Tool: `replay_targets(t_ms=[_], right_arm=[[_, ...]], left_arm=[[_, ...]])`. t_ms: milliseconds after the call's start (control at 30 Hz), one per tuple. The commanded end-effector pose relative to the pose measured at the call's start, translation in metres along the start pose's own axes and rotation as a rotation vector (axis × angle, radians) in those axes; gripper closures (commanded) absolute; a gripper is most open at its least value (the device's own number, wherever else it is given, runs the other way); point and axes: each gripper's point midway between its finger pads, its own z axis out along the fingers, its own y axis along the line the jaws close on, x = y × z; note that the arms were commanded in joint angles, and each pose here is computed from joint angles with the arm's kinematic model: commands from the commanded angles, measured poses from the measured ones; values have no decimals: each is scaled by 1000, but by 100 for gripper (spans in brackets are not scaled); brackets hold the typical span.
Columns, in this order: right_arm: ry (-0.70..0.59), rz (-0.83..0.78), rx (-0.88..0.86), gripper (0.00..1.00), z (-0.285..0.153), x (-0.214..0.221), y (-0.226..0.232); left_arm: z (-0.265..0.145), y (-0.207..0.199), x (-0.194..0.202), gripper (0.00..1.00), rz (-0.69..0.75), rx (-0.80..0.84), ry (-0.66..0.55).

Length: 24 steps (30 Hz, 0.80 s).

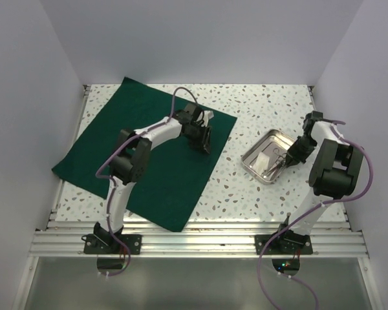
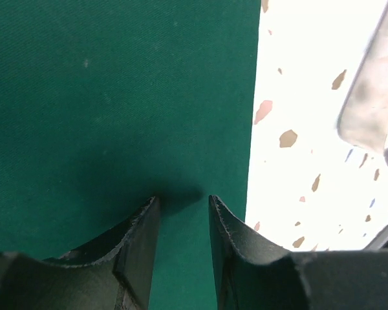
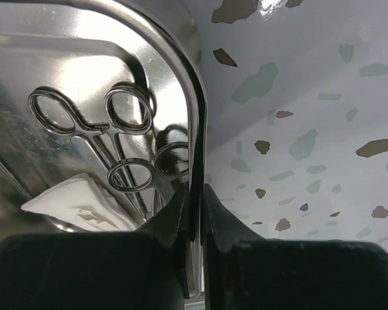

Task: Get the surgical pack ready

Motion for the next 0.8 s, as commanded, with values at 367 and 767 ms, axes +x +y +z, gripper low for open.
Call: replay_targets(t_ms=[367,767], right_arm=[[-70,-22,-165,100,-80,-12,28],[-59,-88,-275,100,-106,20,80]], left_arm=[[64,-68,26,59,-1,173,110],[-110,2,-70,43,-110,-132,-321]])
